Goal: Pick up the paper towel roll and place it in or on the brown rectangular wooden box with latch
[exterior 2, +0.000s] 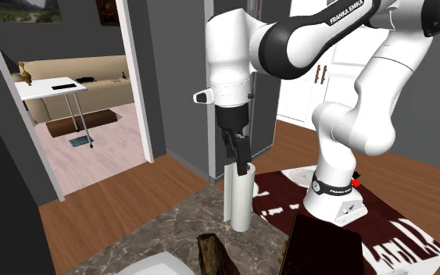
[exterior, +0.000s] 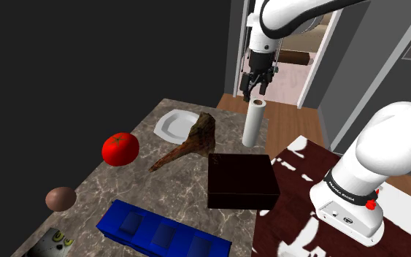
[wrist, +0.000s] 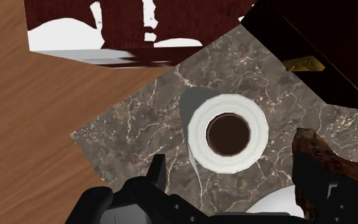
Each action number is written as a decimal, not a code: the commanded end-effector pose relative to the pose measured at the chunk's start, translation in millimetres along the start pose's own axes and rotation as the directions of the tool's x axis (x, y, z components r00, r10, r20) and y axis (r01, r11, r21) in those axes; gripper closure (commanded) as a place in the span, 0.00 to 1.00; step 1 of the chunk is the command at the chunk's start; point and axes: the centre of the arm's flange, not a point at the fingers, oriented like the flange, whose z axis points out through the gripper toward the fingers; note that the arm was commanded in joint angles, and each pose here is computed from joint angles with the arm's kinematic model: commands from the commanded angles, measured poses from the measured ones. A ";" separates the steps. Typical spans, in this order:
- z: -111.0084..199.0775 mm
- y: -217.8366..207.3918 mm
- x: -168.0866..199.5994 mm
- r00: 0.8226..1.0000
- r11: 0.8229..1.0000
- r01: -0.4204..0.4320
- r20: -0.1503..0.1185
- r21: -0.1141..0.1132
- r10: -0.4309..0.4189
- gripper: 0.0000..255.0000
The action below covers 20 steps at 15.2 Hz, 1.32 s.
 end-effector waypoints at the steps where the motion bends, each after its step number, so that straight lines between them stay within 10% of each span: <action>1: 10.2 0.1 1.3 1.000 1.000 0.000 -0.001 0.000 0.000 0.00; 13: 29.0 0.1 1.4 1.000 1.000 0.000 -0.001 0.000 0.000 0.00; 14: 29.0 0.1 1.4 1.000 1.000 0.000 -0.001 0.000 0.000 1.00; 20: 29.1 0.0 1.5 1.000 1.000 0.000 -0.001 0.000 0.000 1.00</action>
